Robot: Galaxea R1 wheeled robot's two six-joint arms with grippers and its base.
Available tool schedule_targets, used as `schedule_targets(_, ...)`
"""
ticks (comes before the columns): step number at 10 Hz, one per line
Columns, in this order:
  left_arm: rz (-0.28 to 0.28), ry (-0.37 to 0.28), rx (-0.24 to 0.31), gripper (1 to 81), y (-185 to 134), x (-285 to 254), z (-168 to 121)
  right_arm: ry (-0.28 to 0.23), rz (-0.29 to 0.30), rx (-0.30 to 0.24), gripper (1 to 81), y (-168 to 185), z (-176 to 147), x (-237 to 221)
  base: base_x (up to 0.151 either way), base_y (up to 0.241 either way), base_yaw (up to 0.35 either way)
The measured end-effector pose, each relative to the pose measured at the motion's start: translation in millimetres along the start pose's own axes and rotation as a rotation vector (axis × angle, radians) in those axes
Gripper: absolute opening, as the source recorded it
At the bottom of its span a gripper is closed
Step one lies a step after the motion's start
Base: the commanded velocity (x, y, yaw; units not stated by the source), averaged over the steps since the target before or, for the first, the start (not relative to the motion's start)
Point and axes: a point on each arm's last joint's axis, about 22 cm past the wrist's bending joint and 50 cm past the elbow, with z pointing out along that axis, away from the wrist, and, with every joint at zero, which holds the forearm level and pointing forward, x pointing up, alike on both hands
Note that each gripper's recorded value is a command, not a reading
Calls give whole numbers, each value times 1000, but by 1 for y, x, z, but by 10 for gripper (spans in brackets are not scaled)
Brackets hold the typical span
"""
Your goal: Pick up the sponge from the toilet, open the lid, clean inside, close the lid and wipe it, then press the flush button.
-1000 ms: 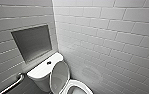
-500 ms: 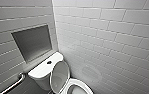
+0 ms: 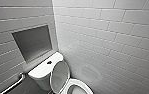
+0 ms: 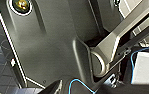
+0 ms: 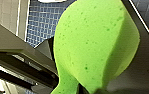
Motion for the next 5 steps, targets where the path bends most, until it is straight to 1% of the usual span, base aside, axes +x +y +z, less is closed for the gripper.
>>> schedule_targets(1,-45,-2,13,811,-7,-1,-5,-2,-4,-11,10,4,3,-1,0,0,0)
schedule_targets(2,-59,4,22,811,-11,5,-7,-5,-6,-18,10,6,5,-3,0,0,0)
schedule_targets(3,-25,9,23,811,-9,10,-5,-9,-7,-17,10,5,6,-3,0,0,0)
schedule_targets(4,40,11,50,811,-9,10,2,-8,-8,-18,10,5,6,-1,0,0,0)
schedule_targets(5,77,29,133,811,-18,10,12,-6,-9,-18,10,5,6,0,0,0,0)
